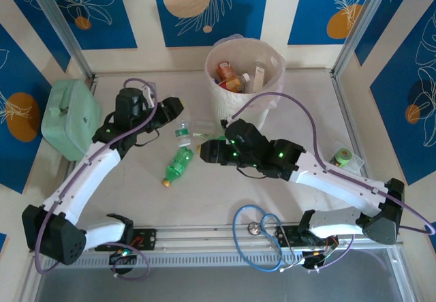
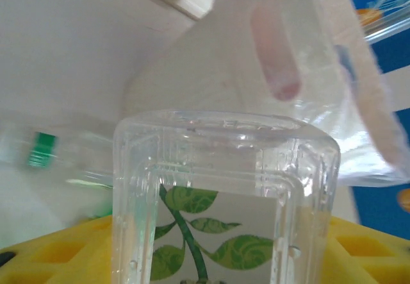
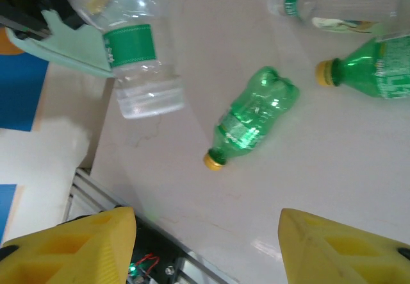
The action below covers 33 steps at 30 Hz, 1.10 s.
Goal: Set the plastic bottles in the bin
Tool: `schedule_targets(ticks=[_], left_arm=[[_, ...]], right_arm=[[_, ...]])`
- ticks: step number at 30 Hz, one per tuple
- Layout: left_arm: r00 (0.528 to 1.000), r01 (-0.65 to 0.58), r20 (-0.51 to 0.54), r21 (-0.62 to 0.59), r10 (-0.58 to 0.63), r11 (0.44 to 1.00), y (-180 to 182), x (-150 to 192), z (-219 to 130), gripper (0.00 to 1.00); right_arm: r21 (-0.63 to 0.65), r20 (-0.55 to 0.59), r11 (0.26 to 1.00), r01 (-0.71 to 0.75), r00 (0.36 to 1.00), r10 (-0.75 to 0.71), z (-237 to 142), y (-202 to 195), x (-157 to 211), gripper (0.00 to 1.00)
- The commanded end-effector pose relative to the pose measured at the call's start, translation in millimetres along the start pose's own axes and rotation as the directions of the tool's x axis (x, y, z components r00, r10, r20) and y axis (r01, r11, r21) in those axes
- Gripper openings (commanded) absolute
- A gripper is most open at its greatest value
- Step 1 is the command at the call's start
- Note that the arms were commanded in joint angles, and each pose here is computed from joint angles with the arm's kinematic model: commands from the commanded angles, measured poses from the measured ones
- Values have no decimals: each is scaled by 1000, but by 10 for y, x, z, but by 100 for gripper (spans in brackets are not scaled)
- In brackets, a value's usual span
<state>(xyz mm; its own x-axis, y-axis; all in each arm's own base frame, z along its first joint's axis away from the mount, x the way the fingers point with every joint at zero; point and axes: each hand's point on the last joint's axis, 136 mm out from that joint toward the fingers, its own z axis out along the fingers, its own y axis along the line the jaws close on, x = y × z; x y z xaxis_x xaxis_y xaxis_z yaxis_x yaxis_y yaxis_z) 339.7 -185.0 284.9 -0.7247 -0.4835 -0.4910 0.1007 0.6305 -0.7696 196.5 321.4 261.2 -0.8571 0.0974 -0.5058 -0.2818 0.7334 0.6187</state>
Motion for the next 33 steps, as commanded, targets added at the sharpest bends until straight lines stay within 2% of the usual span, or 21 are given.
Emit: schedule_targets(ticks=[1, 6, 10, 13, 17, 33], left_arm=[[989, 151, -25, 187, -149, 971, -322, -4, -79, 63], [977, 213, -51, 231, -207, 949, -363, 69, -147, 64], [960, 281, -80, 279, -269, 918, -394, 127, -166, 64], [958, 286, -96, 293, -270, 912, -432, 148, -194, 65], [953, 301, -115, 313, -279, 901, -487, 166, -219, 65], [947, 316, -164, 295, -277, 902, -444, 294, -177, 63]], right_arm=[[-147, -9, 989, -1, 1000, -1, 18, 316, -36, 61], [-207, -31, 978, -39, 999, 33, 79, 369, -62, 62], [-176, -43, 983, -50, 998, 43, 147, 298, -88, 62], [-149, -54, 987, -67, 997, 60, 195, 244, -119, 67], [-144, -74, 988, -63, 996, 53, 256, 290, -156, 68], [-137, -56, 990, -33, 998, 26, 262, 342, -249, 57]])
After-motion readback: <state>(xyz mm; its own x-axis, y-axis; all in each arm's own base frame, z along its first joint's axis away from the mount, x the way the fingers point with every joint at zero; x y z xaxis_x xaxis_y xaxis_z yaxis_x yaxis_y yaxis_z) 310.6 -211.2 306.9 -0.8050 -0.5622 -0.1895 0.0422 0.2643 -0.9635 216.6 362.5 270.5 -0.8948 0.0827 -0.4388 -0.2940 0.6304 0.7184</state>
